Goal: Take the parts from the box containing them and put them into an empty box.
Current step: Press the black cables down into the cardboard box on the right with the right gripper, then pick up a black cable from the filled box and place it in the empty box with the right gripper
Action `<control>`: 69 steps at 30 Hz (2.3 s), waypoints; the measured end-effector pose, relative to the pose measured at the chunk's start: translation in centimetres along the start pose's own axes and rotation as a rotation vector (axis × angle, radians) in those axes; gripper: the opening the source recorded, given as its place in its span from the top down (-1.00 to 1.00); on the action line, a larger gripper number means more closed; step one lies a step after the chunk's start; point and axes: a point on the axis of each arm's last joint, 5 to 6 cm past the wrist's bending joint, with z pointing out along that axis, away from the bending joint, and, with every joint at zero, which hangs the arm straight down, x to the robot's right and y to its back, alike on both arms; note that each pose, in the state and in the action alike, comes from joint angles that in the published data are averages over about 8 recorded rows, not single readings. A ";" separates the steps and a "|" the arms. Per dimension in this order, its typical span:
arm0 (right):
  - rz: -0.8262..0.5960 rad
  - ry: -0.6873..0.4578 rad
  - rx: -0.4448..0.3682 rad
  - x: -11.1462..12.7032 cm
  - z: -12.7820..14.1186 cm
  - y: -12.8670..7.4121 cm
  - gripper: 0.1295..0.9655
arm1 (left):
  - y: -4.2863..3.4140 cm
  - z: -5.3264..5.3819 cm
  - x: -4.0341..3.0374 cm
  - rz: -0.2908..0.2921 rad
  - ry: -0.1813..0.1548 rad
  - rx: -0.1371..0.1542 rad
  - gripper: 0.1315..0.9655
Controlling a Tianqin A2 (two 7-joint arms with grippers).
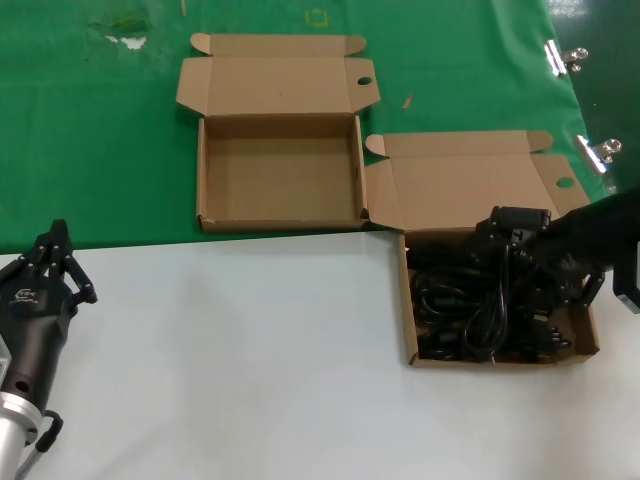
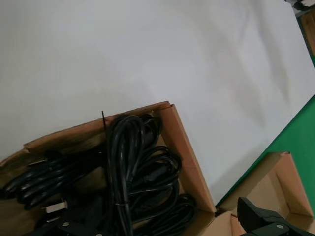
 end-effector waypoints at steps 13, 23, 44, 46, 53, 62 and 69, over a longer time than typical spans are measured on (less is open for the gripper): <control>0.026 0.006 0.002 -1.4 0.6 -0.4 -0.71 | 0.00 0.0 0.00 0.000 0.000 0.000 0.98; 0.039 0.010 0.004 -2.2 1.0 -0.8 -0.43 | 0.00 0.0 0.00 0.000 0.000 0.000 0.98; 0.060 -0.012 0.018 -4.0 1.4 -1.3 0.65 | 0.00 0.0 0.00 0.000 0.000 0.000 0.98; 0.062 -0.015 0.019 -4.2 1.4 -1.4 0.68 | 0.00 0.0 0.00 0.000 0.000 0.000 0.98; 0.066 -0.011 0.006 -4.3 1.0 -1.2 0.89 | 0.00 0.0 0.00 0.000 0.000 0.000 0.98; 0.098 0.039 -0.035 -3.2 -0.1 -0.6 0.90 | 0.00 0.0 0.00 0.000 0.000 0.000 0.98; 0.237 0.108 -0.057 -0.9 -1.4 -0.3 0.91 | 0.00 0.0 0.00 0.000 0.000 0.000 0.98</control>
